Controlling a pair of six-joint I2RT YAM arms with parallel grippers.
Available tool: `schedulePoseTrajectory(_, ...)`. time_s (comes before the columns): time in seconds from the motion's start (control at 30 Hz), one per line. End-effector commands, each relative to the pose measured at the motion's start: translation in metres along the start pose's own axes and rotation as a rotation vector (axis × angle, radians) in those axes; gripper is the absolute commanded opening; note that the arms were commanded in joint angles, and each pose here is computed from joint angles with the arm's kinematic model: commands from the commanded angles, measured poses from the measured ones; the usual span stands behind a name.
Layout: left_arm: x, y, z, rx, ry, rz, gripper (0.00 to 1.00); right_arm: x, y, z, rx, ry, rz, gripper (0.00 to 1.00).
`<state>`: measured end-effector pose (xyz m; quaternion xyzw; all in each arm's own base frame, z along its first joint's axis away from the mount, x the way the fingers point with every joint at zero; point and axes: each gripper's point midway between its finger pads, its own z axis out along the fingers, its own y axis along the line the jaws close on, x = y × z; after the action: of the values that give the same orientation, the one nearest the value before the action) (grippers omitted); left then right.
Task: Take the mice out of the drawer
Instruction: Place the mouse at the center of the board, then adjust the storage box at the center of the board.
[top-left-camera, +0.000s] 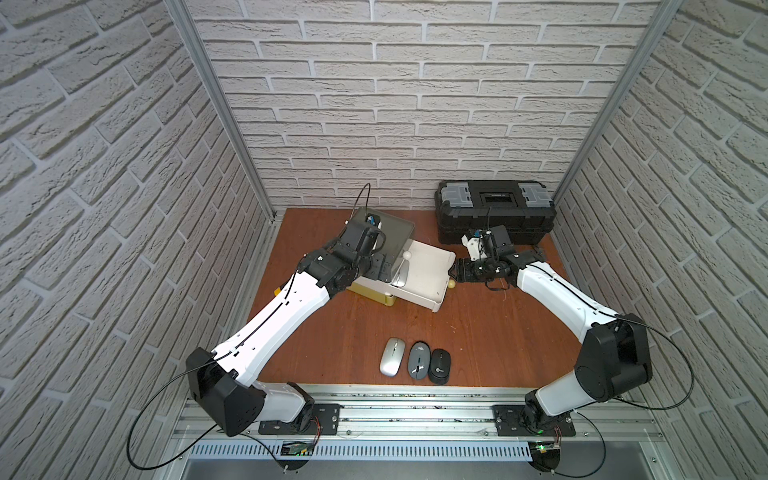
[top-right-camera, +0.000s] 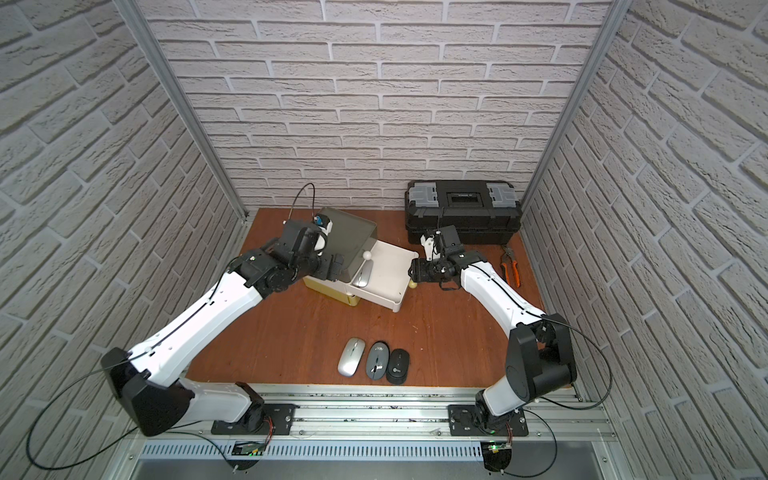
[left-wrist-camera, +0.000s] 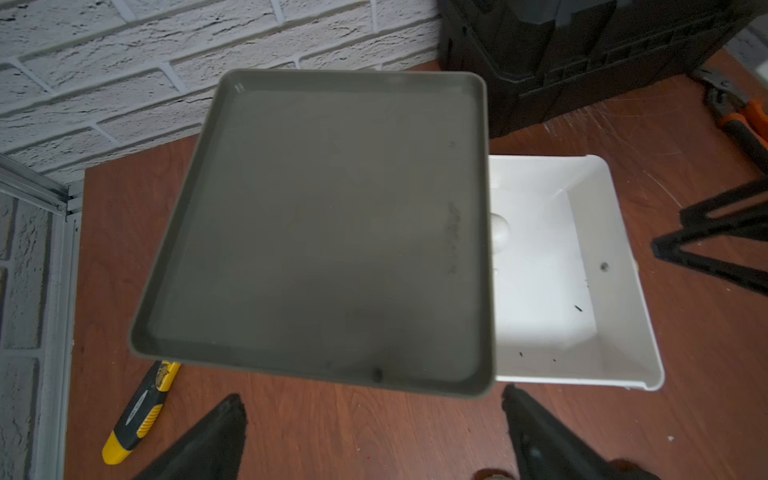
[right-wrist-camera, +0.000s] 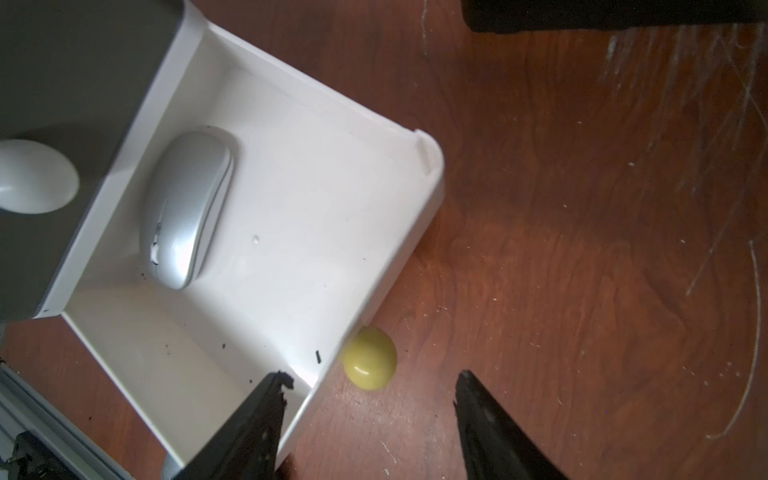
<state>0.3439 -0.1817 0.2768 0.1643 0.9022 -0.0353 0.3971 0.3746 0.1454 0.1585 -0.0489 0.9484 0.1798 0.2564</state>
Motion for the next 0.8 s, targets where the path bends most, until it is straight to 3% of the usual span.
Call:
schedulePoseTrajectory(0.0,-0.027,0.003,0.003,0.058,-0.037,0.05,0.98,-0.016,0.016,-0.005,-0.036,-0.041,-0.05,0.67)
schedulePoseTrajectory(0.13,-0.037,0.003,0.011,0.052,-0.041,0.082,0.98,-0.019,0.012,-0.003,-0.004,-0.055,-0.037,0.67)
schedulePoseTrajectory(0.37,-0.034,0.041,0.019,-0.069,-0.007,0.082,0.98,-0.01,0.002,0.018,0.059,-0.009,0.028,0.67)
schedulePoseTrajectory(0.5,-0.033,0.046,0.025,-0.059,-0.013,0.067,0.98,-0.005,0.001,0.027,0.087,0.021,0.043,0.66)
schedulePoseTrajectory(0.67,-0.022,0.058,0.045,-0.078,0.063,0.056,0.98,0.002,-0.022,0.024,0.295,0.092,-0.026,0.67)
schedulePoseTrajectory(0.77,-0.014,0.078,0.053,-0.085,0.099,-0.065,0.98,0.002,-0.037,0.014,0.393,0.095,-0.051,0.67)
